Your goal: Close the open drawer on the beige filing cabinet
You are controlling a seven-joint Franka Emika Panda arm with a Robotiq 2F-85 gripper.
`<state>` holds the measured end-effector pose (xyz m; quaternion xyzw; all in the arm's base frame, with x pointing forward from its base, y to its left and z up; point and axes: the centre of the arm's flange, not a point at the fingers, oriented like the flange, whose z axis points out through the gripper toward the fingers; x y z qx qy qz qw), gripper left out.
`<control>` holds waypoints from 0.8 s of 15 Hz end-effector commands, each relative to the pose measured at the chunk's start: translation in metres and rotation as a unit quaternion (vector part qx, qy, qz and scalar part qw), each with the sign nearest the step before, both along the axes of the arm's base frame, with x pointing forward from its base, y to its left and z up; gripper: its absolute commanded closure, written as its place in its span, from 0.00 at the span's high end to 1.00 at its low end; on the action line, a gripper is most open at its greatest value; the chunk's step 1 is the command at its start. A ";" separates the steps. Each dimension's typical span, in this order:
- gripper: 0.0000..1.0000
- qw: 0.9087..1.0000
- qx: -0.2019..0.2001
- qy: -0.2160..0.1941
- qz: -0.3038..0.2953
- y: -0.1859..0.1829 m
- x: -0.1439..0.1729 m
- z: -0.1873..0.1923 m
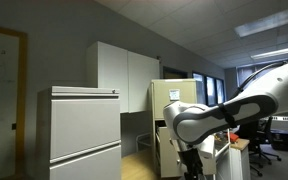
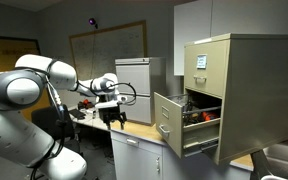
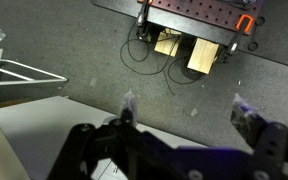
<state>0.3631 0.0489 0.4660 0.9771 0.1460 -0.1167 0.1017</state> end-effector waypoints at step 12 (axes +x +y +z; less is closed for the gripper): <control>0.19 0.969 -0.183 -0.161 0.048 -0.011 0.146 0.092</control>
